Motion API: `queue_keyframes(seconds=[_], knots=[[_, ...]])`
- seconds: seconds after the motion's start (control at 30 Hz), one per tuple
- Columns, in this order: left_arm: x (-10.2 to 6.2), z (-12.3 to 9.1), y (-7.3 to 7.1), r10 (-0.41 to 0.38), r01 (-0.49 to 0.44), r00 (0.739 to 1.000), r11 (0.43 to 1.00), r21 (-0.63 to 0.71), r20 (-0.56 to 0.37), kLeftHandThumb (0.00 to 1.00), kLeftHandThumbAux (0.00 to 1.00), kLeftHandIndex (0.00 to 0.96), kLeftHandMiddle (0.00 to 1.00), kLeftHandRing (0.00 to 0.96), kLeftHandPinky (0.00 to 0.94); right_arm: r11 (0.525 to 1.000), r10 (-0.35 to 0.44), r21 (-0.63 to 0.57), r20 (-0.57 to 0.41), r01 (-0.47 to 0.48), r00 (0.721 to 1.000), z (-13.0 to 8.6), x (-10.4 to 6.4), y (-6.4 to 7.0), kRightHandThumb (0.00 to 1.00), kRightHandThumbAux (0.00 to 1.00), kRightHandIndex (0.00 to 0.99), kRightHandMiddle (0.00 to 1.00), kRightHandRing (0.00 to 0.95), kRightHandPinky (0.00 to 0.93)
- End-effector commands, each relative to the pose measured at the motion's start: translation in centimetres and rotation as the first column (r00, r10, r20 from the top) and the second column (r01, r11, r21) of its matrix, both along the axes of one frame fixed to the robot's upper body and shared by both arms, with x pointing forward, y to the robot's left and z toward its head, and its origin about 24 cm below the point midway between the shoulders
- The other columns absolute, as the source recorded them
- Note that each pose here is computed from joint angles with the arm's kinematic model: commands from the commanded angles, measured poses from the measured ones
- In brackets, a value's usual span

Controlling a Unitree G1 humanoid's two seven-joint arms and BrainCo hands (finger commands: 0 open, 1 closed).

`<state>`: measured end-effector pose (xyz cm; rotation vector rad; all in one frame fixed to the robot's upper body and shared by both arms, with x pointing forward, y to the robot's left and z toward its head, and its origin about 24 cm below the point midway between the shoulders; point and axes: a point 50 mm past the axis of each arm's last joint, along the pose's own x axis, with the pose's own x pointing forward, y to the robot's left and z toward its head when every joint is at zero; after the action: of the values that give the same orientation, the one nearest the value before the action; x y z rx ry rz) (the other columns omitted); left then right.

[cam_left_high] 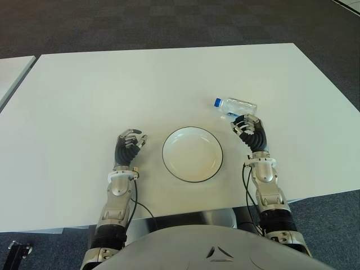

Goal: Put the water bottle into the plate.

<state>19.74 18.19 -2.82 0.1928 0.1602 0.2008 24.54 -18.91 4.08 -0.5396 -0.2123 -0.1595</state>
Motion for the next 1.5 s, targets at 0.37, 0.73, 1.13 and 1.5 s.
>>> queue_keyframes(seconds=[0.37, 0.73, 1.13, 1.5], knots=[[-1.0, -1.4, -0.1, 0.002, -0.002, 0.996, 1.0, -0.003, -0.094, 0.71, 0.717, 0.436, 0.812, 0.839, 0.853, 0.967, -0.003, -0.247, 0.209, 0.056, 0.978, 4.6, 3.0, 0.0, 0.708, 0.725, 0.409, 0.362, 0.355, 0.313], [-1.1, -1.4, -0.1, -0.003, 0.003, 0.995, 1.0, -0.002, -0.099, 0.71, 0.717, 0.436, 0.818, 0.845, 0.858, 0.886, -0.006, -0.453, 0.206, 0.101, 0.979, 6.0, 5.7, -0.7, 0.504, 0.606, 0.058, 0.04, 0.042, 0.039], [-1.1, -1.3, -0.1, -0.006, 0.006, 0.994, 1.0, -0.002, -0.105, 0.71, 0.716, 0.436, 0.824, 0.849, 0.86, 0.738, -0.086, -0.675, -0.078, 0.011, 0.993, 4.8, 8.7, -0.8, 0.53, 0.324, 0.0, 0.0, 0.0, 0.0], [-1.3, -1.3, -0.1, -0.01, 0.01, 0.995, 1.0, -0.008, -0.095, 0.71, 0.716, 0.436, 0.813, 0.839, 0.851, 0.647, -0.103, -0.75, -0.268, -0.14, 0.958, 3.3, 9.7, -1.0, 0.548, 0.192, 0.0, 0.0, 0.0, 0.0]])
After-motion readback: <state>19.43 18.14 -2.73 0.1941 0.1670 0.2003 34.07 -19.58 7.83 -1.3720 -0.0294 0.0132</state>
